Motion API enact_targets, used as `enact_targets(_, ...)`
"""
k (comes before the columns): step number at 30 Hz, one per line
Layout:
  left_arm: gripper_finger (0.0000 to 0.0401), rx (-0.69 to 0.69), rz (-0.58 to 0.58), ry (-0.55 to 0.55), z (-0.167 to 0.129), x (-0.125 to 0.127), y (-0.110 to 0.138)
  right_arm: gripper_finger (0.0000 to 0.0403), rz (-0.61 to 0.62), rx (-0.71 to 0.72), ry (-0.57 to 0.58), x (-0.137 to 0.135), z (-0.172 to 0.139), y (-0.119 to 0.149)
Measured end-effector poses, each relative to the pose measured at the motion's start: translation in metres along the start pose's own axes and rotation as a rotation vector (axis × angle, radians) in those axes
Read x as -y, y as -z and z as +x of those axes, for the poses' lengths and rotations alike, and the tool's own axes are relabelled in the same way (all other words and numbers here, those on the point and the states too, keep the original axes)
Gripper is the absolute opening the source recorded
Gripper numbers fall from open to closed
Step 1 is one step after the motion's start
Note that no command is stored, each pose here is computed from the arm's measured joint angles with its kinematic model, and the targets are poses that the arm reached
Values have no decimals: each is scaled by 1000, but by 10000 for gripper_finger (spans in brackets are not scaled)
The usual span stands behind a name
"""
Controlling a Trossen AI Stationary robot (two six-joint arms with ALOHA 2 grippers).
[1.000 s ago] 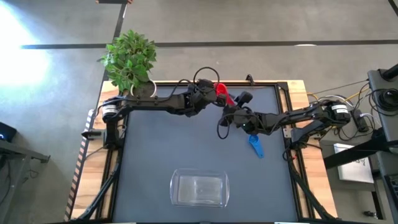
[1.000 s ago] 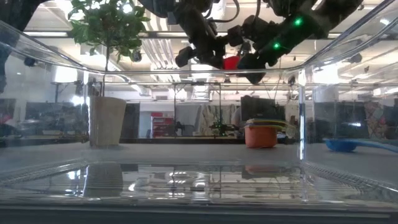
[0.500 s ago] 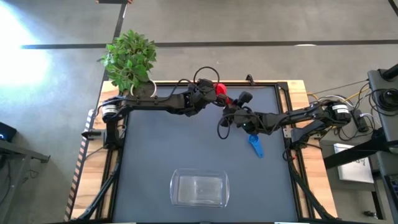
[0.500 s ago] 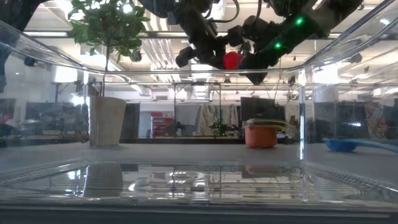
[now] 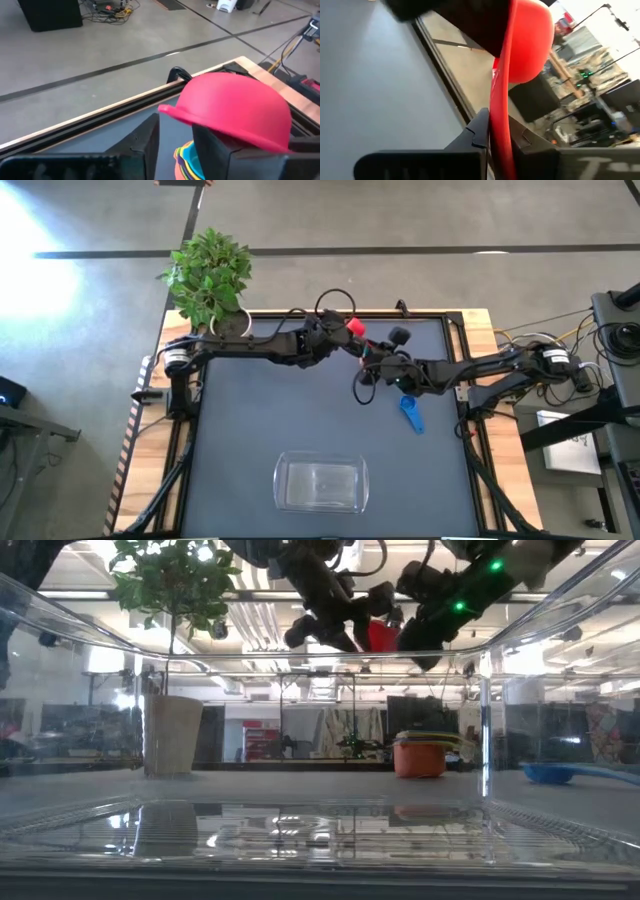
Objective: Nest measuring cups in basket
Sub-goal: Stack the red measuring cup on top of the light blue measuring cup
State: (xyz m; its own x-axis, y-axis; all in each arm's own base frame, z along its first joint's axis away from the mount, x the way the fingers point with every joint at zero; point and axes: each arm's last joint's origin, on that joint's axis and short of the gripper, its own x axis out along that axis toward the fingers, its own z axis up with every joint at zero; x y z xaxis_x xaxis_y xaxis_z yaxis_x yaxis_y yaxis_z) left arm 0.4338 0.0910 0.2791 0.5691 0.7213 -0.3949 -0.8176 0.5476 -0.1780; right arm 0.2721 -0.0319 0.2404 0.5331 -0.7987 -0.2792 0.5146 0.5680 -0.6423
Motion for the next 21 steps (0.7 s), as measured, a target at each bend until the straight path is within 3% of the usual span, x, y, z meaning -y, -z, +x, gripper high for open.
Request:
enact_targets(9, 121, -34, 105, 26, -12, 10, 9, 8, 142, -41, -214, 25, -27, 11)
enact_targets(21, 137, -41, 304, 119, -55, 32, 13, 8, 560, -195, -605, 66, -46, 42)
